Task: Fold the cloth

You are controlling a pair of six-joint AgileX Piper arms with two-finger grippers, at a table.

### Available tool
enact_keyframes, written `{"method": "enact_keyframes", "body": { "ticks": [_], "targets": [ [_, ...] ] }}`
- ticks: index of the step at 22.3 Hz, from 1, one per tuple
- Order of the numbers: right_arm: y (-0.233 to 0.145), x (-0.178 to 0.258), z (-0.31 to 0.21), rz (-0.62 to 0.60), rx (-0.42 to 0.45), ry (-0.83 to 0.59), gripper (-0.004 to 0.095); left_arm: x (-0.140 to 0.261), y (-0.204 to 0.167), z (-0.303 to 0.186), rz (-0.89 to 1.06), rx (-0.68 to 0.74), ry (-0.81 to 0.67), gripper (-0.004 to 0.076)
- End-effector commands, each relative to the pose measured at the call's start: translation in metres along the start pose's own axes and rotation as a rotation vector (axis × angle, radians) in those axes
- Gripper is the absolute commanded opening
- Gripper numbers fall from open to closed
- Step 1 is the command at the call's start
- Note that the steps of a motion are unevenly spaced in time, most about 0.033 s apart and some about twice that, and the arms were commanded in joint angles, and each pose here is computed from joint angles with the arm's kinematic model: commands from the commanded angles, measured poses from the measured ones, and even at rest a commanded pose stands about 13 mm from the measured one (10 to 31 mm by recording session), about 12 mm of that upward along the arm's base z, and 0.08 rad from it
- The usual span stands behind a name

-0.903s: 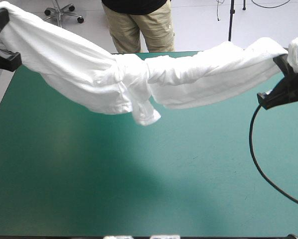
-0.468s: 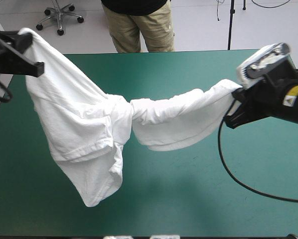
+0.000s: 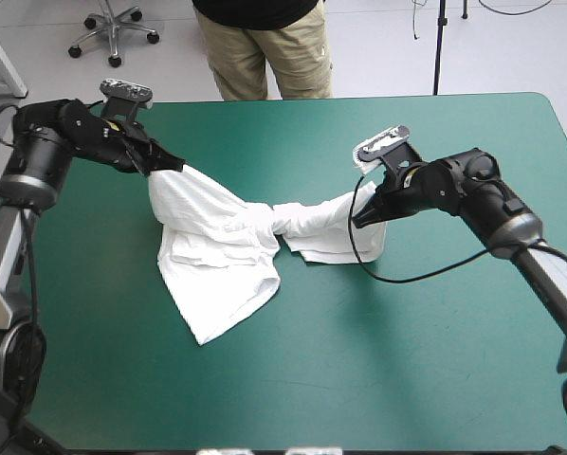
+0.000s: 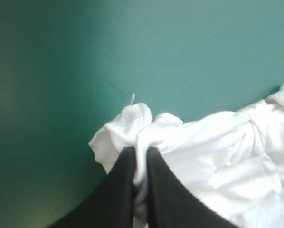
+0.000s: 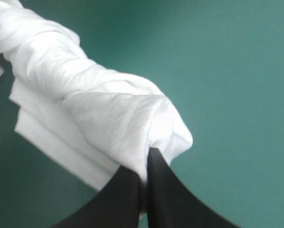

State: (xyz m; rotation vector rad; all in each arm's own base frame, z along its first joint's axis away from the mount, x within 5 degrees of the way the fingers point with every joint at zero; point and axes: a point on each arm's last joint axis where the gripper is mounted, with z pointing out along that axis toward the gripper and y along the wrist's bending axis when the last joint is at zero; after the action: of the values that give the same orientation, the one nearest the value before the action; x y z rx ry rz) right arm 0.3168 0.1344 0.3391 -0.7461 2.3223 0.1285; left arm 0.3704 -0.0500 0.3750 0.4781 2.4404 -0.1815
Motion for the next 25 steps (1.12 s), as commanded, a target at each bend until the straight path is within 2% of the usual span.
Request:
{"method": "enact_keyframes", "body": {
  "ticks": [1,7,9,10,11,12,13,14,15,19,25],
  "targets": [
    [-0.015,-0.023,0.004,-0.01,0.088,-0.2,-0.0017,-0.018,0.001,0.008,-0.042,0.012,-0.154,-0.0009],
    [-0.067,-0.024,0.031,0.144,0.187,-0.309,-0.001,-0.029,0.011,0.05,-0.106,0.01,-0.259,-0.0006],
    [-0.088,-0.023,0.035,0.21,0.201,-0.313,0.008,-0.031,0.015,0.06,-0.107,-0.007,-0.282,0.0055],
    [-0.094,-0.024,0.038,0.245,0.183,-0.309,0.0221,-0.031,0.016,0.065,-0.106,-0.011,-0.283,0.015],
    [-0.097,-0.023,0.04,0.25,0.175,-0.301,0.0321,-0.031,0.016,0.067,-0.107,-0.011,-0.278,0.0201],
    [-0.098,-0.024,0.044,0.266,0.159,-0.294,0.0518,-0.029,0.017,0.073,-0.115,-0.003,-0.265,0.0348],
    [-0.1,-0.026,0.044,0.262,0.162,-0.293,0.0615,-0.027,0.016,0.079,-0.128,0.014,-0.247,0.0457],
    [-0.101,-0.026,0.044,0.254,0.167,-0.292,0.0637,-0.026,0.015,0.08,-0.139,0.031,-0.233,0.0511],
    [-0.102,-0.028,0.042,0.242,0.176,-0.295,0.0626,-0.023,0.013,0.082,-0.142,0.046,-0.202,0.0529],
    [-0.114,-0.041,0.008,0.229,0.207,-0.283,0.0579,-0.013,0.001,0.057,-0.109,0.116,-0.072,0.0491],
    [-0.108,-0.045,-0.07,0.231,0.217,-0.323,0.0575,-0.005,-0.023,-0.005,-0.029,0.19,-0.009,0.049]
  ]
}}
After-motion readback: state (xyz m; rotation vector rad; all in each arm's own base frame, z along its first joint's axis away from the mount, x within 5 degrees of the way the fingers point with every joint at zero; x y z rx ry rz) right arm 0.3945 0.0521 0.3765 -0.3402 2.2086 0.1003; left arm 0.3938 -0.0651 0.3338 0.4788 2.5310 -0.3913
